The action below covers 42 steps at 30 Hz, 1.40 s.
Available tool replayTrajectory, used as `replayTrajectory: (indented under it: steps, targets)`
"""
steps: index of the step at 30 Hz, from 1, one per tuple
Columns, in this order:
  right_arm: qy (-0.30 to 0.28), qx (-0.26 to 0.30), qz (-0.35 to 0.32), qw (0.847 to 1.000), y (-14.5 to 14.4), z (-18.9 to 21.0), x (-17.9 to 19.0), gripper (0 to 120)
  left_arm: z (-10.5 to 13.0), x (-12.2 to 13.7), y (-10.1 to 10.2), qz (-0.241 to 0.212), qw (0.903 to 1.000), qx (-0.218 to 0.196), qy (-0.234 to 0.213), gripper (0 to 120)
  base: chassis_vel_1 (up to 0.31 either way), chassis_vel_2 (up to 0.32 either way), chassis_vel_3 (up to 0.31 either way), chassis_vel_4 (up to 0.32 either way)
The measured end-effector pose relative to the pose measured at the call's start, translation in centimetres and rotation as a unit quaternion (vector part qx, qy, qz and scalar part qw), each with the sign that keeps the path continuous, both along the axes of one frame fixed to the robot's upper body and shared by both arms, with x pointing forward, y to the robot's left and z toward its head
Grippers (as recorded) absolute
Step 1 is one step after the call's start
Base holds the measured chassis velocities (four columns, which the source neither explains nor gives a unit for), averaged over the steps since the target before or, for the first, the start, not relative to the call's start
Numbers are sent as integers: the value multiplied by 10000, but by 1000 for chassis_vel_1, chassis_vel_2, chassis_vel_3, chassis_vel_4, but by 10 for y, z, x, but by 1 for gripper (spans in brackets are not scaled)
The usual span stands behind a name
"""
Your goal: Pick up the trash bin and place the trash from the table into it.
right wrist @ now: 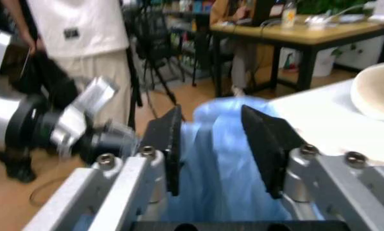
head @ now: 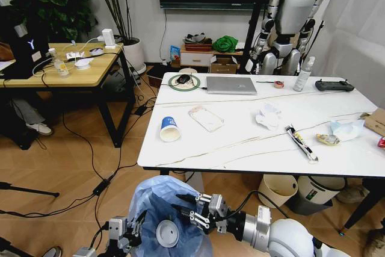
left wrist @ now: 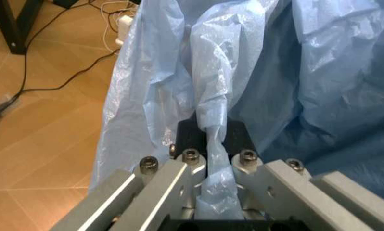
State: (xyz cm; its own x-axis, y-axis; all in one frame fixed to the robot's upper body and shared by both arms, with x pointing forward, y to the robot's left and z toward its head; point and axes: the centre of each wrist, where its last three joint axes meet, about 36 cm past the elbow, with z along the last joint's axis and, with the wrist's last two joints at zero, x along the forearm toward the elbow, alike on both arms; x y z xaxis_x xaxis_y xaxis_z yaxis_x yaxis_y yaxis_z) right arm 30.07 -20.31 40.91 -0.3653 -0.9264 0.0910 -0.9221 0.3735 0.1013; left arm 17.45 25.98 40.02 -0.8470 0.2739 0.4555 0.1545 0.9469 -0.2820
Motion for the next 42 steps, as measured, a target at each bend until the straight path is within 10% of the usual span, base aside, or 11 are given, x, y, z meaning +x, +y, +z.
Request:
replayTrajectory:
  steps: [14,42]
  targets:
    - [-264,145,-2487,9681,26,31,125,95,1,-2,24,312,9991,290,21,0,0,0,0,0]
    - [-46,-506,-2602,9642,112,-43,198,100,12,-5,48,572,9966,596,-10,0,0,0,0,0]
